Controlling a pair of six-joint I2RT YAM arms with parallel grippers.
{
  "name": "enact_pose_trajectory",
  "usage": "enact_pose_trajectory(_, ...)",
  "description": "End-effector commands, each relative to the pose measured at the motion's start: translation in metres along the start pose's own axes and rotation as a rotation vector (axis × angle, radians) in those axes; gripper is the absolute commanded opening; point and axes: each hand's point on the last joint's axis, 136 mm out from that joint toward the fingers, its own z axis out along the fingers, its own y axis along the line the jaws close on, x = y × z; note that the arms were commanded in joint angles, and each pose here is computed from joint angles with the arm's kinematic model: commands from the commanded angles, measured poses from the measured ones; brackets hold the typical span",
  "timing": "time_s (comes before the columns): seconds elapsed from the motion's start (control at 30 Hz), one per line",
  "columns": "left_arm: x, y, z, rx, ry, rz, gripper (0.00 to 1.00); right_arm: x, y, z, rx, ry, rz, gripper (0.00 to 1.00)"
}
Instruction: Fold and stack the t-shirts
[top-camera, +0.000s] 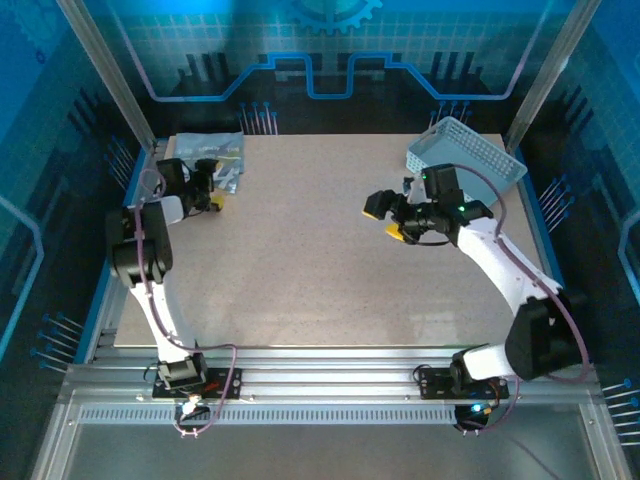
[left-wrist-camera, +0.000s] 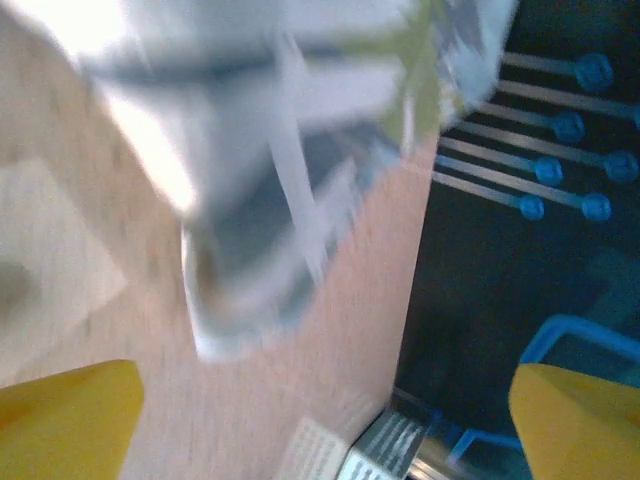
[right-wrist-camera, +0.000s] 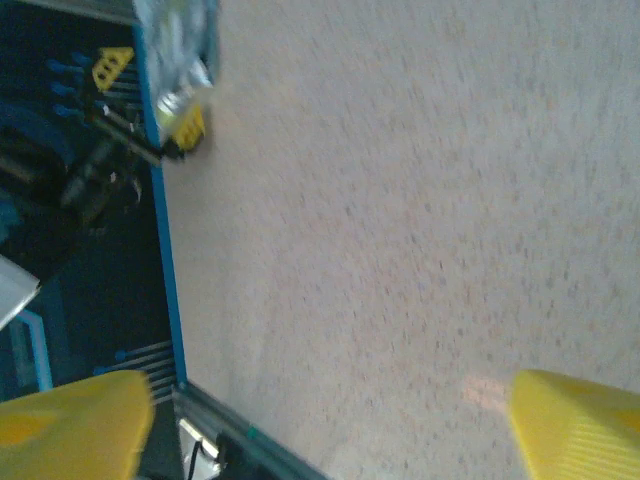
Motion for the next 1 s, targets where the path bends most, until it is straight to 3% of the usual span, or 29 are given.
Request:
enact_pose_trajectory(0.0, 0.037, -0.047, -0.075, -0.001, -0.083, 0.199, 0.99, -0.036, 0.023, -0.039, -0.054, -0.224, -0.067, 1.0)
enact_pose_trajectory(0.17, 0.073, -0.041, -0.155, -0.117, -0.246, 0.421, 0.99, -0.054, 0.026, -0.064, -0.077, -0.308, -0.058, 1.0)
enact_pose_trajectory(0.33, 0.081, -0.023, -0.211, -0.111, -0.356, 0.468, 0.99, -0.056, 0.029, -0.09, 0.008, -0.355, -0.133, 1.0)
enact_pose_trajectory(0.43, 0.079, -0.013, -0.235, -0.189, -0.408, 0.508, 0.99, -0.056, 0.029, -0.105, 0.073, -0.37, -0.17, 1.0)
enact_pose_trajectory(0.6, 0.053, 0.015, -0.286, -0.365, -0.705, 0.562, 0.99, -0.067, 0.002, -0.137, 0.269, -0.548, -0.291, 1.0)
enact_pose_trajectory(0.67, 0.053, 0.017, -0.281, -0.323, -0.729, 0.745, 0.99, -0.068, -0.021, -0.141, 0.353, -0.647, -0.363, 1.0)
enact_pose_trajectory(0.73, 0.06, 0.028, -0.271, -0.369, -0.747, 1.023, 0.99, -0.065, -0.056, -0.142, 0.535, -0.748, -0.489, 1.0)
enact_pose_trajectory(0.8, 0.073, 0.044, -0.25, -0.355, -0.677, 1.205, 0.99, -0.057, -0.082, -0.135, 0.644, -0.762, -0.607, 1.0)
enact_pose_trajectory(0.97, 0.083, 0.082, -0.212, -0.212, -0.631, 1.279, 0.99, -0.041, -0.143, -0.1, 0.72, -0.731, -0.658, 1.0)
